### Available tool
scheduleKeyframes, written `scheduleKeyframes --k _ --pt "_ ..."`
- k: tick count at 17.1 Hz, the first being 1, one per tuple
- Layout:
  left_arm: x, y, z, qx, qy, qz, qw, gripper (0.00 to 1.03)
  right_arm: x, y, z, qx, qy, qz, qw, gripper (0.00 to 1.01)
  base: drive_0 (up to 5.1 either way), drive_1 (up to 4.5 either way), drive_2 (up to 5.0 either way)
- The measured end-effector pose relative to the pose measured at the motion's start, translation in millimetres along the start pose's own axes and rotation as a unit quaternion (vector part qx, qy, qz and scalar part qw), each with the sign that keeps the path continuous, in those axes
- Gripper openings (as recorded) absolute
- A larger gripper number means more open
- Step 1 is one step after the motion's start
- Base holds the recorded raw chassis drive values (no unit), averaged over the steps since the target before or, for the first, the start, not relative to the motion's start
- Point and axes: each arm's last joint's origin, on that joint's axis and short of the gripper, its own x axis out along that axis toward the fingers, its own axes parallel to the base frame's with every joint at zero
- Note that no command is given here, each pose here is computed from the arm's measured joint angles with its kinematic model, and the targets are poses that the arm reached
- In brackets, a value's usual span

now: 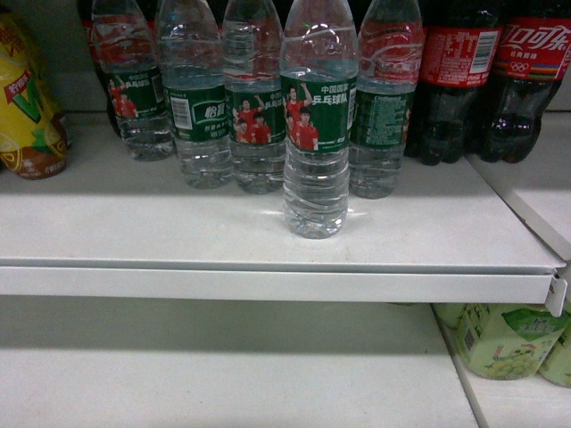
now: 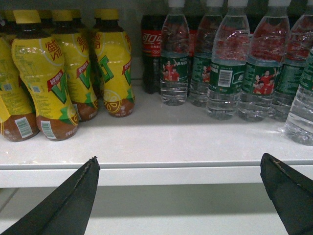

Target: Move water from second to third shelf

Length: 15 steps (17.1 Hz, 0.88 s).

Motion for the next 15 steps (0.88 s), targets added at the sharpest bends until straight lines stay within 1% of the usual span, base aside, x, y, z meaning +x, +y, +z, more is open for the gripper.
scheduleKeyframes --k 15 --pt "0.0 0.0 0.0 0.0 0.0 0.0 1.0 0.98 0.0 0.0 0.0 0.0 0.0 0.0 1.0 0.98 0.0 0.0 0.0"
